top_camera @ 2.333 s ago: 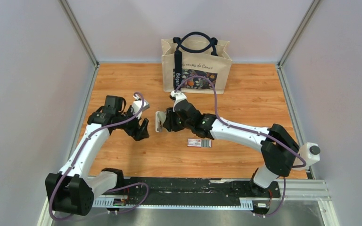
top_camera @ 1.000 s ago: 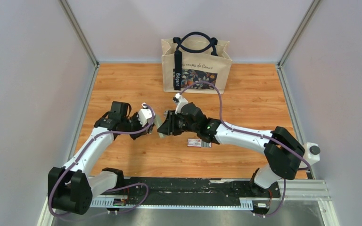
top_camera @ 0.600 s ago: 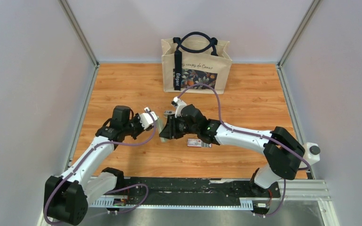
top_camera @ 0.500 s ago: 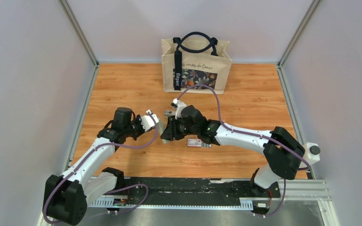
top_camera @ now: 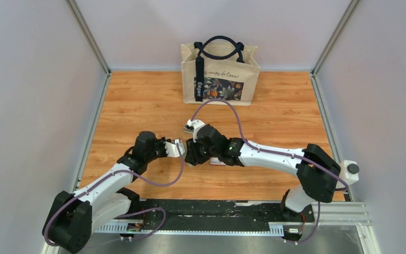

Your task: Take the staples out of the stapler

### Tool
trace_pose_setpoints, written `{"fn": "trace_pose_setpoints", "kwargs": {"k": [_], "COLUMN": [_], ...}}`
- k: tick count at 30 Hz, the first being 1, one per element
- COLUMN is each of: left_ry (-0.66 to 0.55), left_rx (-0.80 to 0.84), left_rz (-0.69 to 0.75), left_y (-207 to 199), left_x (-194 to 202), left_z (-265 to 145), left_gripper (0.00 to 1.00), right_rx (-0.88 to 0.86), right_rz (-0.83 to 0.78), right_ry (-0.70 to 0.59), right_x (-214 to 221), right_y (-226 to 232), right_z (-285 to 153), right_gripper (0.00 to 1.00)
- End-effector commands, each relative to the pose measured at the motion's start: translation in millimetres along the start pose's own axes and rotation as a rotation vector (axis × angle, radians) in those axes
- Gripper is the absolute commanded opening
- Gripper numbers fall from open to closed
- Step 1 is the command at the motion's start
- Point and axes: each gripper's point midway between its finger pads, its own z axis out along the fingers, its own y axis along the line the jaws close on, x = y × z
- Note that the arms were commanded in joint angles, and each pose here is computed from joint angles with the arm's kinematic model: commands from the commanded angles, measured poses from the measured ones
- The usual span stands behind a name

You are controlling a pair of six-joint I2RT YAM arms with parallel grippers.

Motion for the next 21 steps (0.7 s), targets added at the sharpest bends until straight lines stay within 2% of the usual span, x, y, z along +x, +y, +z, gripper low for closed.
{"fn": "trace_pose_setpoints", "kwargs": {"k": [1, 5, 7, 8, 9, 11, 12, 14, 15, 16, 17, 20, 21], "left_ry": [0.137, 0.14, 0.085, 0.094, 0.017, -0.014, -0.081, -0.112, -0.171, -0.177, -0.229, -0.264, -0.274], "left_rx": [-0.298, -0.214, -0.129, -0.059, 0.051, 0.185, 0.26, 0.357, 0.429, 0.504, 0.541, 0.594, 0.61], "left_rz": [0.129, 0.002, -0.106, -0.138, -0.162, -0.209, -0.217, -0.219, -0.211, -0.202, -0.185, -0.19, -0.19], "left_y": [67.1, 62.6, 49.9, 43.6, 27.4, 8.3, -2.7, -17.0, -27.8, -43.4, -46.9, -55.6, -58.5], "left_x": [14.3, 8.0, -5.7, -10.1, -27.3, -40.6, -55.4, -65.2, -76.3, -76.5, -85.7, -92.3, -93.9], "left_z": [-16.2, -20.7, -20.9, -28.7, -29.6, -44.6, -50.5, -67.9, -76.5, -88.5, -95.6, -106.3, -108.3], "left_gripper": [0.0, 0.0, 0.0, 0.01, 0.04, 0.07, 0.1, 0.16, 0.25, 0.3, 0.34, 0.38, 0.43], "right_rx": [0.061, 0.062, 0.051, 0.063, 0.059, 0.103, 0.1, 0.113, 0.117, 0.116, 0.126, 0.13, 0.134], "right_rz": [-0.113, -0.106, -0.099, -0.09, -0.087, -0.085, -0.082, -0.074, -0.071, -0.066, -0.064, -0.046, -0.032], "right_ry": [0.098, 0.079, 0.03, -0.004, -0.046, -0.126, -0.169, -0.215, -0.233, -0.255, -0.262, -0.273, -0.27], "right_x": [19.8, 15.0, 1.5, -8.3, -23.7, -48.5, -65.8, -82.8, -89.8, -99.7, -102.4, -109.1, -108.0], "right_y": [-4.8, -3.6, 2.4, 3.6, 9.6, 8.6, 14.9, 16.8, 17.5, 19.9, 18.4, 15.7, 14.4], "right_z": [-9.7, -8.3, -8.2, -9.7, -11.7, -15.3, -19.4, -22.1, -23.7, -26.8, -26.9, -28.5, -27.8], "right_gripper": [0.0, 0.0, 0.0, 0.0, 0.0, 0.0, 0.0, 0.0, 0.0, 0.0, 0.0, 0.0, 0.0]}}
